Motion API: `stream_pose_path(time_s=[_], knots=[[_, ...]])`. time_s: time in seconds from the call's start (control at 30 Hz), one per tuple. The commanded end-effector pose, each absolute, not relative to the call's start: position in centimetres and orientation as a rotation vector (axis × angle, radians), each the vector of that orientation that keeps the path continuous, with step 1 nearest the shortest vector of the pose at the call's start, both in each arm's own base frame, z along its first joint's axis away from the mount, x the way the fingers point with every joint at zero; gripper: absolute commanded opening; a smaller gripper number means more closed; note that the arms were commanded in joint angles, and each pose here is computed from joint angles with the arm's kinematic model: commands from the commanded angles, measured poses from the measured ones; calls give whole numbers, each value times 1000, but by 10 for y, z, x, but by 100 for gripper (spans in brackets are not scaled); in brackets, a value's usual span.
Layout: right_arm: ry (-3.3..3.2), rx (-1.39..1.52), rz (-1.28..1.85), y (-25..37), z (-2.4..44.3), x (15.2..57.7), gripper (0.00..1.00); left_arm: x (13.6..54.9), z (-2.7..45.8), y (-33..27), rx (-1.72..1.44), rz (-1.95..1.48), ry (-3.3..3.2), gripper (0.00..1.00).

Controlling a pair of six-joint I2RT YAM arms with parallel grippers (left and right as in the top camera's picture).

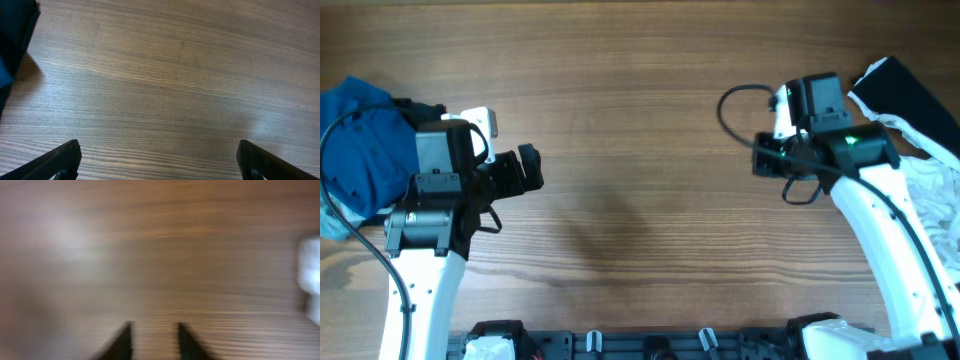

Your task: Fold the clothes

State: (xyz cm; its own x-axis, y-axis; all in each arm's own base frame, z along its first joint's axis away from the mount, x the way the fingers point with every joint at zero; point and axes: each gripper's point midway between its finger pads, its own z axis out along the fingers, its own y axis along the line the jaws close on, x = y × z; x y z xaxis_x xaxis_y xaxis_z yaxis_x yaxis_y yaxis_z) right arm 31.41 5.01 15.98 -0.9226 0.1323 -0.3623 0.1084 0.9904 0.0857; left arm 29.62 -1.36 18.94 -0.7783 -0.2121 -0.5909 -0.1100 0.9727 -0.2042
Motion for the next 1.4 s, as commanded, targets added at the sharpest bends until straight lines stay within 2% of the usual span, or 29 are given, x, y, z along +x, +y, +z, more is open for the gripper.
stream_pose_path(time_s=[0.0,0.03,0.1,0.33,0.53,0.57,0.6,0.63,0.67,0.77,0.8,0.93,1.07,1.17,1.2,1.27,1.37], knots=[[2638,555,-252,-18,148,337,52,300,197,-15,-225,-227,2447,100],[2636,595,-263,-27,142,341,62,300,197,-15,-225,-227,2447,100],[2642,727,-292,-52,124,345,71,300,197,-15,-225,-227,2447,100],[2717,1049,-388,-122,59,332,74,300,197,-15,-225,-227,2447,100],[2680,1171,-404,-156,32,334,74,300,197,-15,-225,-227,2447,100],[2665,1177,-401,-160,31,336,72,300,197,-15,-225,-227,2447,100],[2660,1172,-401,-162,29,338,64,300,197,-15,-225,-227,2447,100],[2661,1145,-400,-163,30,341,48,300,197,-15,-225,-227,2447,100],[2659,1131,-401,-163,30,343,35,300,197,-15,-225,-227,2447,100],[2664,1109,-403,-164,30,345,8,300,197,-15,-225,-227,2447,100],[2667,1109,-403,-164,30,344,4,300,197,-15,-224,-227,2447,100],[2751,997,-267,-146,29,347,4,300,197,-15,-225,-227,2447,100],[2740,752,-7,-116,72,369,4,300,197,-15,-224,-226,2447,100],[2582,233,411,-46,152,397,4,300,197,-15,-224,-226,2447,100],[2469,3,558,-9,191,397,4,300,197,-15,-225,-227,2447,100],[2336,-253,671,42,239,381,4,300,197,-15,-224,-226,2447,100],[2305,-434,664,95,262,351,4,300,197,-15,-225,-227,2447,100]])
